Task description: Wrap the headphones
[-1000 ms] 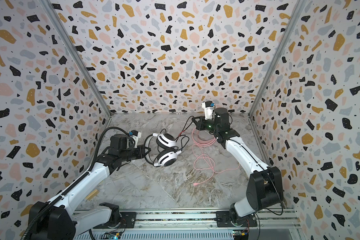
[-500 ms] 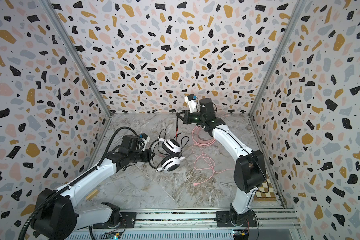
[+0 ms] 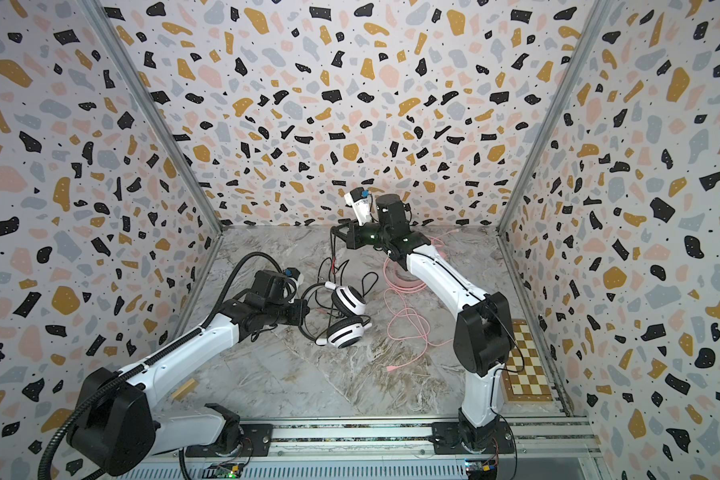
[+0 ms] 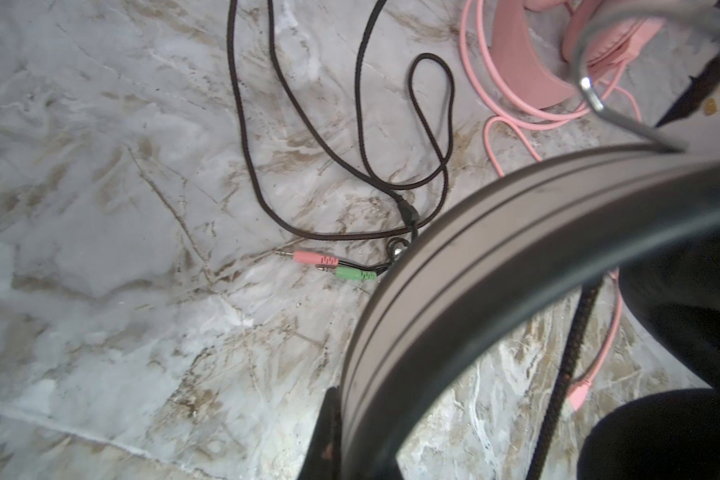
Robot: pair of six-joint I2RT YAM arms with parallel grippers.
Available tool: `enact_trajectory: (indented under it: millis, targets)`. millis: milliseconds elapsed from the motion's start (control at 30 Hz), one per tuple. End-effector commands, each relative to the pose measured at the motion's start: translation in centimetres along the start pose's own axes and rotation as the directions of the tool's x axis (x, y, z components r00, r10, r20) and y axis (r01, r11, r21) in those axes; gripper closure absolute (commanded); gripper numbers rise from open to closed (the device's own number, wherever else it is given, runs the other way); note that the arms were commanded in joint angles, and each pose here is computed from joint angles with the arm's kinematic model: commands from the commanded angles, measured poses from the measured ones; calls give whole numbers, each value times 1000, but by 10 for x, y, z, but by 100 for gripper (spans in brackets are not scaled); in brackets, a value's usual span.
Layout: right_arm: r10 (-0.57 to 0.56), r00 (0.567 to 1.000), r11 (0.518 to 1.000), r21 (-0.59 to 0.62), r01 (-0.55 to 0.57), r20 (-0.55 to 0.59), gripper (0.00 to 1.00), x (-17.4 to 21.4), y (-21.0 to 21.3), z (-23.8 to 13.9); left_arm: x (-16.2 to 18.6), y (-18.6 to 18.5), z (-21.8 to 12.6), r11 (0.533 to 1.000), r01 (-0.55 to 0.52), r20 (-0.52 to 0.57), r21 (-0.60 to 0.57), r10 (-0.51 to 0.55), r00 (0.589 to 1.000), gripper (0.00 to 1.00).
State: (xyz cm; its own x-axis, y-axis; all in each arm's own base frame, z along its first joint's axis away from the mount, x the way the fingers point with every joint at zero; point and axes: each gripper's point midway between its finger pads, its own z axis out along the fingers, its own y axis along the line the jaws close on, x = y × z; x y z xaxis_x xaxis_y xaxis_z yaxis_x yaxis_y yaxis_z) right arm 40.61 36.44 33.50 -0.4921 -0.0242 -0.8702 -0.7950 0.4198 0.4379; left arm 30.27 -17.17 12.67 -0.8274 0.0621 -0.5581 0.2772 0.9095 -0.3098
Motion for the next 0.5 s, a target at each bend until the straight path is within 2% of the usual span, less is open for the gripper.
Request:
enact_trajectory:
  millis: [0,167,367,467]
  targets:
    - [-177,951,982,-15,187,255,100,-70,67,-65,2,15,2,997,45,-16,-60,-46,999,100]
    - [-149,953,987,-20,160,265,100,-22,94,-97,-26,44,-8,977,185,106,-103,-174,979,100]
    - [-105,981,985,-118,125,164,100,51,134,-86,-59,55,-27,961,229,236,-154,-189,953,100]
    - [-93,989,986,-128,107,111,100,80,143,-78,-72,66,-41,942,277,307,-189,-211,928,100]
